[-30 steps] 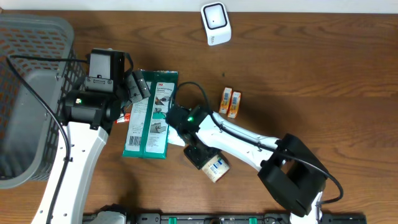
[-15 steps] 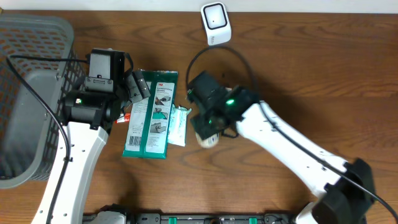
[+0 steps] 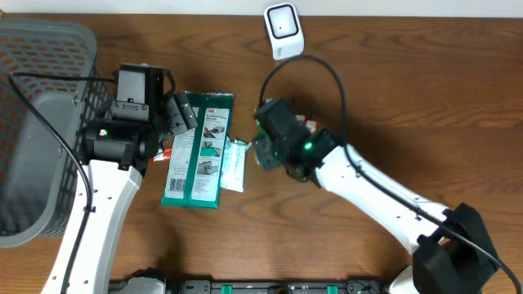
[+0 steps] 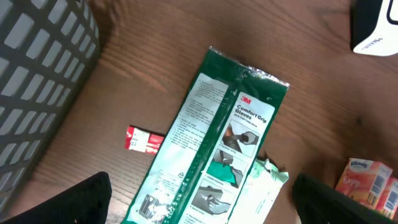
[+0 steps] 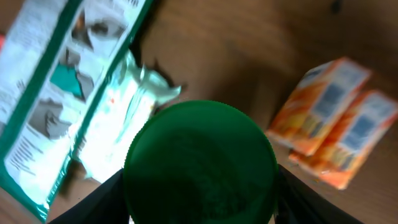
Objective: Scan the item barcode
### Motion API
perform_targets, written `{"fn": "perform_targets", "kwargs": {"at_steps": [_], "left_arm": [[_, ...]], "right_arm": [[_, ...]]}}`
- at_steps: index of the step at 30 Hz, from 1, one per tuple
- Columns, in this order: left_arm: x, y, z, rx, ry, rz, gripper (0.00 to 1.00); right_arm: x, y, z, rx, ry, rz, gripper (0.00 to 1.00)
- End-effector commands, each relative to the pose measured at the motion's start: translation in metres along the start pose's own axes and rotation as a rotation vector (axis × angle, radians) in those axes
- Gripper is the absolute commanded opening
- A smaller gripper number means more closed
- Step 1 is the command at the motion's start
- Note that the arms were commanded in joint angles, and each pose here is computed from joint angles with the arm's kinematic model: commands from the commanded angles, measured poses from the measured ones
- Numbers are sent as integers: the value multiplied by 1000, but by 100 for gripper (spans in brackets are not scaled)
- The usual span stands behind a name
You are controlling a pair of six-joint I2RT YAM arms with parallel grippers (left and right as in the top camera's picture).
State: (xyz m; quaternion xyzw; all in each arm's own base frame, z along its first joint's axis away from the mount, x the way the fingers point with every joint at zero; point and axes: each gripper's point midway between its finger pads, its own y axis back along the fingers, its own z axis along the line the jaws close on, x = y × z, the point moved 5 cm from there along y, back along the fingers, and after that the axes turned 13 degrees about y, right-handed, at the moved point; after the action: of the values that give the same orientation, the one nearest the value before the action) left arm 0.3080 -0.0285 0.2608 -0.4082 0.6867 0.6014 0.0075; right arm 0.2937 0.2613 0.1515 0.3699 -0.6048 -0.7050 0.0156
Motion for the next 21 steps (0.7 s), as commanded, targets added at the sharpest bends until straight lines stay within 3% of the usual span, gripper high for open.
{"fn": "perform_targets", "kwargs": {"at_steps": [1,4,6,9,15,21], "left_arm": [[-5,4,0,-1,-12,-21,93],[-5,4,0,-1,-12,-21,93],[-5,4,0,-1,-12,-21,93],[-5,4,0,-1,-11,-21,93],[-5,4,0,-1,-12,-21,93],[-5,4,0,-1,-12,-21,93]], "right_arm": [[13,-4,12,8,15,6,41],[21,-7,18,3,31,25,45],[22,-7,19,-1,33,28,61],[21,-6,19,-26,26,27,99],[3,21,15,-162,37,-35,99],[-6,68,-22,-128,-15,-94,99]]}}
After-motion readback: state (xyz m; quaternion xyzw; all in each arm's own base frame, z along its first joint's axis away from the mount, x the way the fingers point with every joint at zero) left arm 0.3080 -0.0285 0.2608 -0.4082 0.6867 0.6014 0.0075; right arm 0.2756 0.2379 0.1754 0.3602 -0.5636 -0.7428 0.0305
